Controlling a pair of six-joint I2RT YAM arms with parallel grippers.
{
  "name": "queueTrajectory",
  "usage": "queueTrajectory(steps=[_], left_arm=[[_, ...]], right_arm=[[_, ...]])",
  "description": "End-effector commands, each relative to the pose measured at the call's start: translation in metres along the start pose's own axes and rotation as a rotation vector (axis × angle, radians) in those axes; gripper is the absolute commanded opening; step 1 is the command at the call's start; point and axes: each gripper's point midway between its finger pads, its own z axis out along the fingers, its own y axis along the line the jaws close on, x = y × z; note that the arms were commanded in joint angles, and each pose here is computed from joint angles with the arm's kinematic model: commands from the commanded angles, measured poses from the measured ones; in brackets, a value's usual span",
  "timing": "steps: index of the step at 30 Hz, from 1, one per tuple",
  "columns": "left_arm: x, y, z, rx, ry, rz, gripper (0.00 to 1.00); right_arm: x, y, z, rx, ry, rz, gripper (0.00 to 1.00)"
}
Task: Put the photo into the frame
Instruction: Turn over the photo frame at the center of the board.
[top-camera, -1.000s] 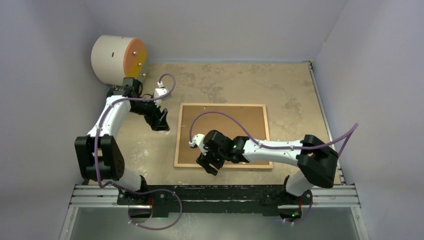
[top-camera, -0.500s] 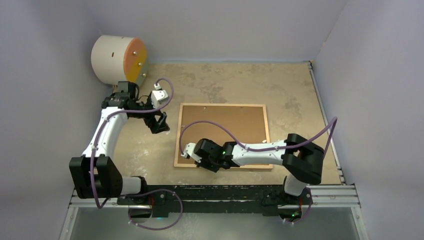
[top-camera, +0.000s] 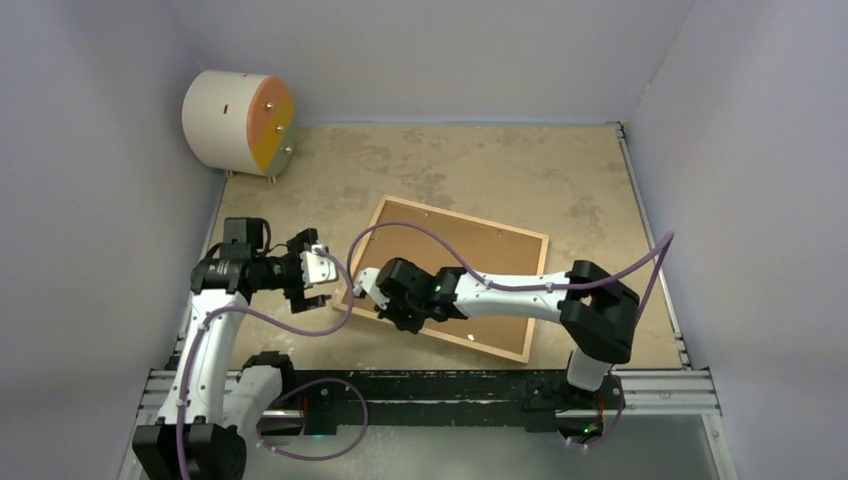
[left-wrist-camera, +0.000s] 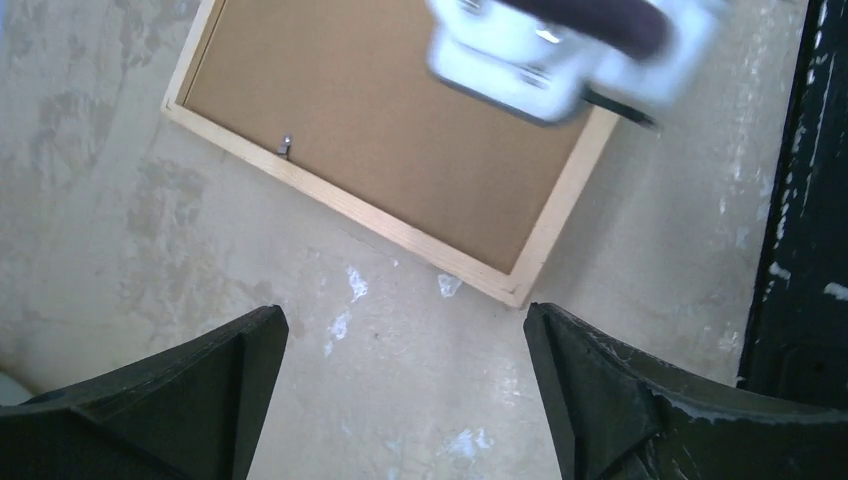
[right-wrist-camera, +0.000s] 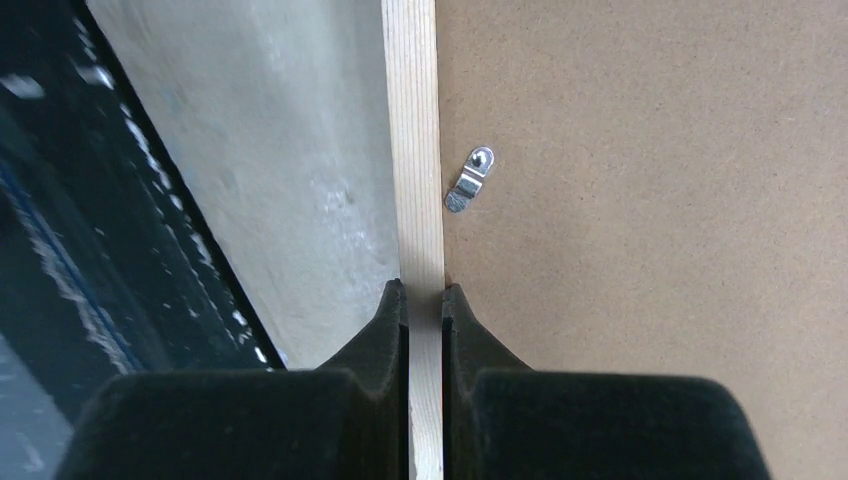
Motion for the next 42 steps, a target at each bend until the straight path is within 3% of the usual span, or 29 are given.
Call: queueTrajectory(steps=[1, 6, 11, 17, 23, 29, 32, 33, 35, 37, 40, 42], left_arm=[[0.012, -0.014, 0.003, 0.062, 0.018, 0.138, 0.96], [0.017, -0.021, 0.004, 0.099, 0.027, 0.258, 0.97], [0.006, -0.011, 0.003, 0.025, -0.005, 0.494, 1.00], [-0.014, 0.023, 0.009, -0.100, -0.014, 0.666, 0.99], [-0.028, 0.039, 0.025, -0.121, 0.022, 0.807, 0.83], [-0.034, 0.046, 0.027, -0.101, 0.061, 0.821, 0.50], [-0.040, 0.049, 0.023, -0.124, 0.059, 0.848, 0.39], [-0.042, 0.049, 0.021, -0.129, 0.058, 0.851, 0.36], [-0.046, 0.052, 0.019, -0.132, 0.056, 0.837, 0.31], [-0.050, 0.053, 0.017, -0.123, 0.050, 0.809, 0.25], [-0.054, 0.055, 0.016, -0.114, 0.045, 0.784, 0.21], [-0.056, 0.057, 0.016, -0.115, 0.039, 0.773, 0.21]], right_arm=[[-0.078, 0.002, -0.051, -0.118, -0.259, 0.124, 0.00], [-0.116, -0.007, -0.087, -0.224, -0.427, 0.220, 0.00], [-0.134, -0.012, -0.098, -0.275, -0.444, 0.246, 0.00], [-0.153, -0.016, -0.107, -0.309, -0.464, 0.275, 0.00], [-0.163, -0.022, -0.113, -0.315, -0.463, 0.303, 0.00], [-0.165, -0.031, -0.114, -0.290, -0.454, 0.339, 0.00], [-0.162, -0.043, -0.116, -0.245, -0.445, 0.357, 0.00], [-0.161, -0.047, -0.119, -0.222, -0.445, 0.350, 0.05], [-0.157, -0.057, -0.128, -0.148, -0.455, 0.325, 0.31], [-0.152, -0.066, -0.140, -0.081, -0.477, 0.295, 0.49], [-0.136, -0.076, -0.154, 0.019, -0.469, 0.221, 0.64], [-0.121, -0.077, -0.158, 0.061, -0.421, 0.173, 0.68]])
